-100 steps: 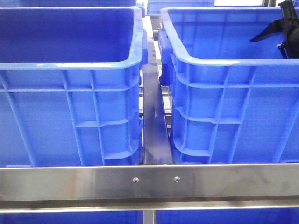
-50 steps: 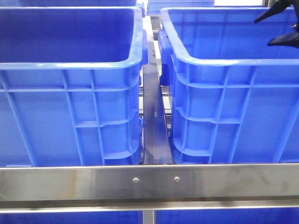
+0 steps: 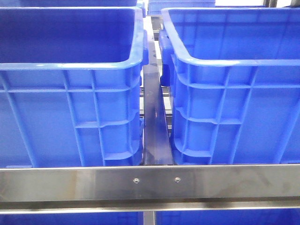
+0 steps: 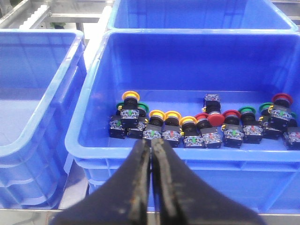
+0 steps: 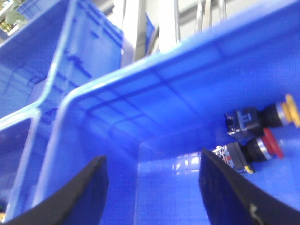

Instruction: Pick red and yellow buttons and place in box

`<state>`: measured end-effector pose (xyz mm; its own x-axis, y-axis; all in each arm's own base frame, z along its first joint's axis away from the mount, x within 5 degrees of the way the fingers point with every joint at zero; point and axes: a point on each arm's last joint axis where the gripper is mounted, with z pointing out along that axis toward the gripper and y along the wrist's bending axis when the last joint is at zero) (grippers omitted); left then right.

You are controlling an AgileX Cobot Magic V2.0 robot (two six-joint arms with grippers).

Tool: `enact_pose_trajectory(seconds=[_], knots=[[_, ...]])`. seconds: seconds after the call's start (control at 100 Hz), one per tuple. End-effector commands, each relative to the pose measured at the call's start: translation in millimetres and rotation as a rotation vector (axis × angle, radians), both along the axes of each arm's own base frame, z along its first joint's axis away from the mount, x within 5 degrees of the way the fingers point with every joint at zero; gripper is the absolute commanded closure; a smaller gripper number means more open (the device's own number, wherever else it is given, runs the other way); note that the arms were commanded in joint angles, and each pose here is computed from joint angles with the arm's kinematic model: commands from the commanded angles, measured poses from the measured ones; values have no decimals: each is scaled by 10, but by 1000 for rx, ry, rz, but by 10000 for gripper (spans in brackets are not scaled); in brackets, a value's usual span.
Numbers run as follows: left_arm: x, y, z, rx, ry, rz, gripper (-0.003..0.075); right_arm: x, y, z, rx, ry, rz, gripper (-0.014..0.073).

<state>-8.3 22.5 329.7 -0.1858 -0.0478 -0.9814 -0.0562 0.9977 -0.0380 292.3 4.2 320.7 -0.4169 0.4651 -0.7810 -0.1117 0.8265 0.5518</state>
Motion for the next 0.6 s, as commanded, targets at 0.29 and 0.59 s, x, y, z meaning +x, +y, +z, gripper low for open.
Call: enact_pose_trajectory(seconds=[0.29,0.59], knots=[[8,-9,131,-2,-84,-9,739,-593,45,348,-110,-192,-10,139],[8,-9,131,-2,-84,-9,739,-997,92,306,-177,-259,1,139]])
